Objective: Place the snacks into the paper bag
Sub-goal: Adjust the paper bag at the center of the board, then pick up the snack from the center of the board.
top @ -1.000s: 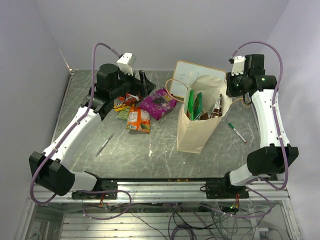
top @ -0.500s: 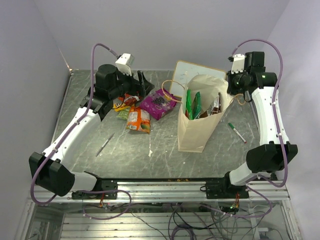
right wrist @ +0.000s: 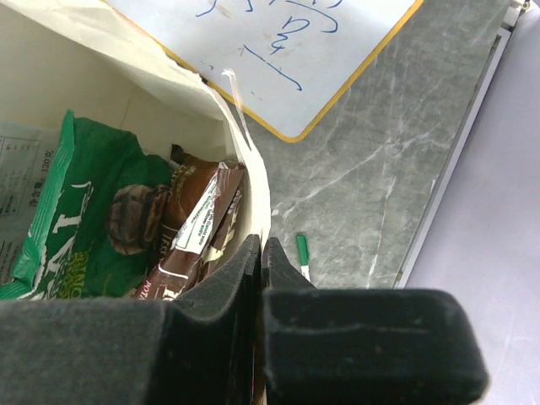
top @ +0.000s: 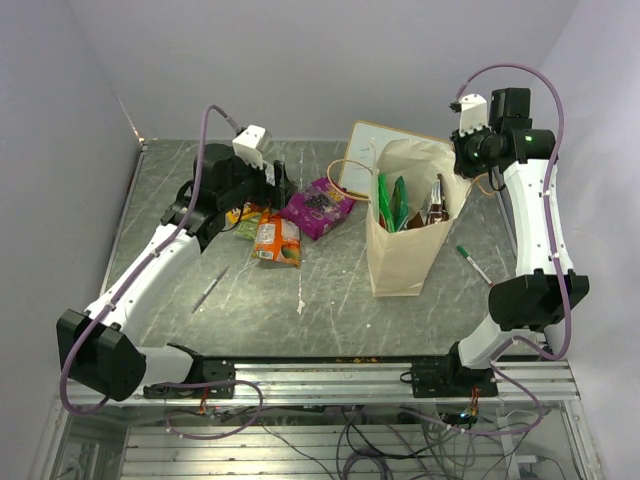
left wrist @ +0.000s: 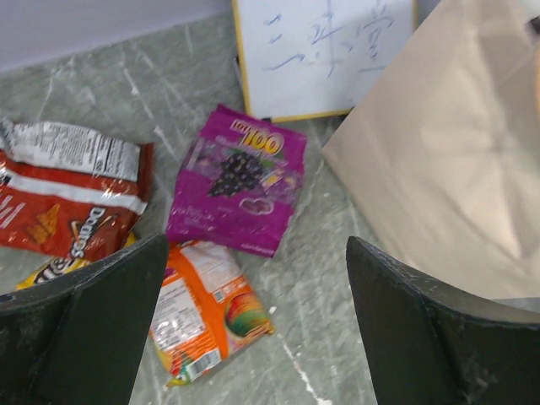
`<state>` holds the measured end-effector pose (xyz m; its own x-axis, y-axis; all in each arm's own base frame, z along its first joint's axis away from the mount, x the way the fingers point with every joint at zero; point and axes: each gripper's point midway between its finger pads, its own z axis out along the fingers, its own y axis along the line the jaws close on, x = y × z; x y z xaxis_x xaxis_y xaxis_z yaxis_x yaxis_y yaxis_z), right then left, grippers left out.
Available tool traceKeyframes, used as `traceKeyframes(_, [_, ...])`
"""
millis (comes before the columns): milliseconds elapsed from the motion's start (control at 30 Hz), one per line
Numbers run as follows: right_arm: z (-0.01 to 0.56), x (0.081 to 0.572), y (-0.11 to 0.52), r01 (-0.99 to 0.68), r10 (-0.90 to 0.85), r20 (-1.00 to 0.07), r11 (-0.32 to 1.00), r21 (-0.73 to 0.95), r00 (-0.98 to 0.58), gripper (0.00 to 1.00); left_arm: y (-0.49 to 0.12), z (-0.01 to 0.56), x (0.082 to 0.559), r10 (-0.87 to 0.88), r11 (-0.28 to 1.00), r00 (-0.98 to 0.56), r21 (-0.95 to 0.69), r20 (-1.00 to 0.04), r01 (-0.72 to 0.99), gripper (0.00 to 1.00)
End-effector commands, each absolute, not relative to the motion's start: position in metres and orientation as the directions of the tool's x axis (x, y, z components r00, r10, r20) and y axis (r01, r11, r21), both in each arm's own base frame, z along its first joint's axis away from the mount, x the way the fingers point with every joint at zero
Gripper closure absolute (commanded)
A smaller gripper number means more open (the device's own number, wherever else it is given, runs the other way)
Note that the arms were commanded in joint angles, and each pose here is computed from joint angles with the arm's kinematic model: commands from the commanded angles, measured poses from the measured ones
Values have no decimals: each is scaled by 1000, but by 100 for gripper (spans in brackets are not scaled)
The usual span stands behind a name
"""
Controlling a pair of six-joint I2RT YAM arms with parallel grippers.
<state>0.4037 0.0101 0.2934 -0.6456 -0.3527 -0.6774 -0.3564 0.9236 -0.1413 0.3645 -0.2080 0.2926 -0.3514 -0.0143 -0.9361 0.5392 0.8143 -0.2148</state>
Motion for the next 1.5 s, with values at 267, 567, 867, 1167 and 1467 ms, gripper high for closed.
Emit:
traceKeyframes(267, [309, 413, 9, -361, -375, -733, 913, -188, -567, 100, -170, 208, 386, 190, 862, -484, -91, -854, 499, 5])
traceKeyframes(567, [320, 413, 26, -394, -333, -790, 910, -127, -515, 100, -198, 166, 409, 235, 795, -545, -163, -805, 584, 8])
traceKeyframes(867, [329, 418, 27, -430, -372, -779, 891, -147, -504, 100, -221, 119, 453, 265, 770, -601, -209, -754, 603, 11])
traceKeyframes(1167, [355, 422, 37, -476, -383, -803, 868, -143, -456, 100, -237, 85, 468, 265, 741, -645, -277, -717, 612, 14])
traceKeyframes(1467, [334, 430, 48, -523, -408, -780, 843, -122, -475, 100, -251, 70, 459, 227, 698, -690, -380, -687, 607, 27])
